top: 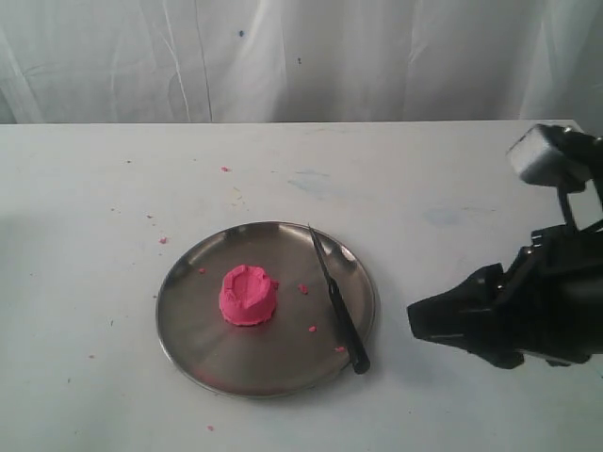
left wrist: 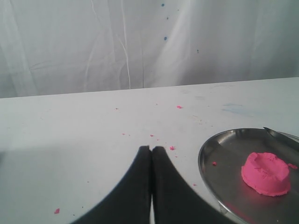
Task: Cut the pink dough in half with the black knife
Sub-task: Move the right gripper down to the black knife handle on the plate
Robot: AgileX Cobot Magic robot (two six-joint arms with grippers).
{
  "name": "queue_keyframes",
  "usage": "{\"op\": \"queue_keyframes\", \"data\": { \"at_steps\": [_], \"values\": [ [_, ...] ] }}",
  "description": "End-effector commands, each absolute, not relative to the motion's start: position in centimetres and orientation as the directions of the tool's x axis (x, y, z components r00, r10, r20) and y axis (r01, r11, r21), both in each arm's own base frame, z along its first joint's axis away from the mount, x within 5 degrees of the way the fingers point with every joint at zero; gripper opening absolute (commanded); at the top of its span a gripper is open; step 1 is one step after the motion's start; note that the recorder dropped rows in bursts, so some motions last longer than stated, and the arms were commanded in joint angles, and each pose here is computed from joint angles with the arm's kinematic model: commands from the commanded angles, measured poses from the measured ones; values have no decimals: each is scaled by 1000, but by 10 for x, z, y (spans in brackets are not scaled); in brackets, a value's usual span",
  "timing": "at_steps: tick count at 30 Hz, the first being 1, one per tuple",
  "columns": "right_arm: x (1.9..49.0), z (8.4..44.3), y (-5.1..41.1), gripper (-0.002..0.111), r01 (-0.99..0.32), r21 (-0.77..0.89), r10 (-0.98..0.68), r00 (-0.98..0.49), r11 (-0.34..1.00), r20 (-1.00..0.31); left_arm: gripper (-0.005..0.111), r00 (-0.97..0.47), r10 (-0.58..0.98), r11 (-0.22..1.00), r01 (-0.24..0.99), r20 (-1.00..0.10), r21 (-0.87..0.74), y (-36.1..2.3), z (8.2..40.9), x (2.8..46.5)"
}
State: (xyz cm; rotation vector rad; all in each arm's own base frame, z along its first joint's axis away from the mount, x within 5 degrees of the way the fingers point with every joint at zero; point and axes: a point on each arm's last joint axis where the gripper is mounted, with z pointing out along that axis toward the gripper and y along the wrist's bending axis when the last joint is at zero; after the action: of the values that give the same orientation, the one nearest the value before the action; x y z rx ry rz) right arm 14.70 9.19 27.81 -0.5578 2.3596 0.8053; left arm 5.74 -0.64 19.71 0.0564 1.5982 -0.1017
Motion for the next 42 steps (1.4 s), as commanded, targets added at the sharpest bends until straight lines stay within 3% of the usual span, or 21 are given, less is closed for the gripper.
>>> {"op": "queue_keyframes", "data": {
  "at_steps": [1,6,12,21,42],
  "values": [
    [166,273,96,47,-558,389,-232,-742,733,-629,0,-27,-34,994,100,-999,-37,-6,196,57],
    [193,273,108,47,-632,316,-360,-707,708,-609,0,-27,-34,994,100,-999,-37,-6,196,57],
    [241,249,142,47,-663,130,-543,-696,737,-469,0,-27,-34,994,100,-999,-37,-6,196,57],
    [293,205,192,47,-642,109,-564,-732,759,-381,0,-27,-34,994,100,-999,-37,-6,196,57],
    [307,158,201,47,-627,119,-575,-762,770,-297,0,-27,-34,994,100,-999,-37,-6,196,57]
  ]
}}
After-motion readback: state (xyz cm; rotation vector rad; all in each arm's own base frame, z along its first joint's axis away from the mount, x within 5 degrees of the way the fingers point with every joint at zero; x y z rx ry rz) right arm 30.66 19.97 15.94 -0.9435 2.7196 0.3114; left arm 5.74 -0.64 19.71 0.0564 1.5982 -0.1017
